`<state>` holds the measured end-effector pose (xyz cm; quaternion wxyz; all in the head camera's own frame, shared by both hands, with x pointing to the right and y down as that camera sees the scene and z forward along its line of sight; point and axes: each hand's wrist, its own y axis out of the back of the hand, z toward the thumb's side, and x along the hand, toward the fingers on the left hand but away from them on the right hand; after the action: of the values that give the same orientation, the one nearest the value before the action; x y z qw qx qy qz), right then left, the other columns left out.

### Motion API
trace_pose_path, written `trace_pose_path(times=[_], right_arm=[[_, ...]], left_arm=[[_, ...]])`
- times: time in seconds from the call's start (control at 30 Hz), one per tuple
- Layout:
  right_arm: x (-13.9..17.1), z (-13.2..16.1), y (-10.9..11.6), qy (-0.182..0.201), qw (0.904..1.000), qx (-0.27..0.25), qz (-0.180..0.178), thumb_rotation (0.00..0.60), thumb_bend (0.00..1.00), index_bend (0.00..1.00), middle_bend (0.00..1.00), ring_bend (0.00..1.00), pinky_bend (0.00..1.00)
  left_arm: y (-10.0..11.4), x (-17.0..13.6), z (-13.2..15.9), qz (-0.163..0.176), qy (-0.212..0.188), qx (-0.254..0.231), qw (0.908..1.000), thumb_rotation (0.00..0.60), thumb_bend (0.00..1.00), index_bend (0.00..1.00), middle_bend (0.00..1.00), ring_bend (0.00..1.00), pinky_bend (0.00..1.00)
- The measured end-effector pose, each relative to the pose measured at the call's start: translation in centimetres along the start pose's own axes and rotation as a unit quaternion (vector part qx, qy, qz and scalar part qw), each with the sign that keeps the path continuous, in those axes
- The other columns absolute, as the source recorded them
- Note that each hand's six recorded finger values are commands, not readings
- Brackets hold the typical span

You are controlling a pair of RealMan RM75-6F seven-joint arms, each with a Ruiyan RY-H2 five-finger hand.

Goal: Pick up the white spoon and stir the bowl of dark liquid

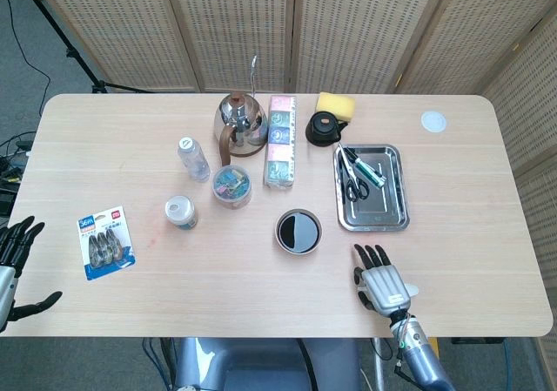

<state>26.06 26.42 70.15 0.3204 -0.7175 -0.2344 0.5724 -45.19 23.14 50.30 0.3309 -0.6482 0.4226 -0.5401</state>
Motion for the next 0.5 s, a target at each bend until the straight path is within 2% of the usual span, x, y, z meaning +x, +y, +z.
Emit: trace_pose_path(times=[0.5], right_arm=[[0.05,-0.44,-0.51,-0.001,0.9999,0.014,0.000,0.600,0.40,0.49,0.03,0.00,0.00]], left_arm=[[-0.03,-0.01,0.00,-0.001,0.000,-0.001,1.0000,0.600,0.00,0.00,0.00,0.00,0.00]])
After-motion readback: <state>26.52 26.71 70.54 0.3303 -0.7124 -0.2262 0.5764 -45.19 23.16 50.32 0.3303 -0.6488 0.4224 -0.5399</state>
